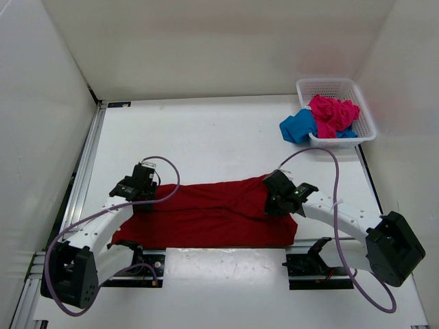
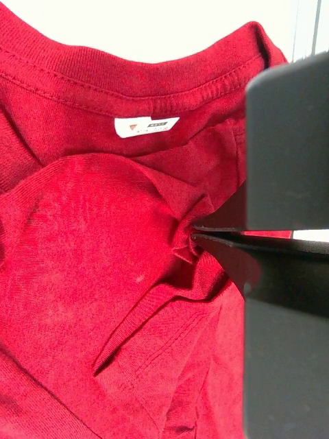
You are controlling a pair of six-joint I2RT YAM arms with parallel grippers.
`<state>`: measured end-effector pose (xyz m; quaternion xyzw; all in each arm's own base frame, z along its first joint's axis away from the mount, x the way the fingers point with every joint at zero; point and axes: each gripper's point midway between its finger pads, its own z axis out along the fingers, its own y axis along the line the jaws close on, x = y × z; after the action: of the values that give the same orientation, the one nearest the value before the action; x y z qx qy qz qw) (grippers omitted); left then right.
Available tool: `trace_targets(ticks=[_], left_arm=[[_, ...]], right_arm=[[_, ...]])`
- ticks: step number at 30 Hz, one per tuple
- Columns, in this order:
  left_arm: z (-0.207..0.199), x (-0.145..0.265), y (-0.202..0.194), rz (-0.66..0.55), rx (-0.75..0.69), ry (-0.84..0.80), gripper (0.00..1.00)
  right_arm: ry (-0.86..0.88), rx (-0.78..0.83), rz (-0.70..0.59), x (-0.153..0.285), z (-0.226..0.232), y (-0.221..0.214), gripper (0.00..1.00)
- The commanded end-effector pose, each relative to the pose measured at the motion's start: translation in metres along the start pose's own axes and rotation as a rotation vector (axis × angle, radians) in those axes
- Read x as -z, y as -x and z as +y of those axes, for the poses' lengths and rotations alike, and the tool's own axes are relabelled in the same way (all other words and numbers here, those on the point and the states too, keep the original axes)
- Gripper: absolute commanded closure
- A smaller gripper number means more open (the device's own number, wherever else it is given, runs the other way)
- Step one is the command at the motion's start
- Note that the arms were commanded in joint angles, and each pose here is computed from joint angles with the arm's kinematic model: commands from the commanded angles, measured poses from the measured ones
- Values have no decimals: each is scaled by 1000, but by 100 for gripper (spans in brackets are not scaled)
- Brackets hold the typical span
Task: Fold and stack the t-shirts
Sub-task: Fold the other side of the tshirt into a rectangle
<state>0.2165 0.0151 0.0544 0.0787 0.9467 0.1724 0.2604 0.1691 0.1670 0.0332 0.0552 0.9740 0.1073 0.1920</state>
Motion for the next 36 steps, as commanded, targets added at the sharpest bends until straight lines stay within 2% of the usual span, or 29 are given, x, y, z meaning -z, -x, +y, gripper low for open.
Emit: trace_targets(ticks=[1,3,7,11,12,14,16,19,22,26,30,33,36], left_arm=[[4,-2,-9,-9,0,32,28],[4,-2,-9,-9,0,32,28],[7,-9,-8,36,16,40,39],[15,-11,4,46,45,55,63],[15,-11,6,49,44,55,74],[18,-10,11,39,59,61,84],[18,-10,11,39,59,61,89],[20,-8,16,22,66,61,89],[22,-6,40,-2,77,62,89],[42,-15,100,-13,120,123,89],[54,-24,136,-24,137,174,89],[57,-29,137,-10,131,199,89],[51,-34,102,53,100,196,89]], right_arm=[[1,17,-5,-2,0,0,100],[1,17,-5,-2,2,2,100],[-5,18,1,-1,0,0,100],[-5,18,1,-1,0,0,100],[-5,18,1,-1,0,0,100],[-4,16,-13,0,0,3,100],[-3,15,-26,3,3,8,100],[-2,40,-66,7,9,22,100],[7,54,-120,14,21,57,100],[36,69,-215,32,44,127,100],[12,84,-255,36,47,173,100],[33,89,-235,39,51,175,100],[42,88,-191,35,44,152,100]])
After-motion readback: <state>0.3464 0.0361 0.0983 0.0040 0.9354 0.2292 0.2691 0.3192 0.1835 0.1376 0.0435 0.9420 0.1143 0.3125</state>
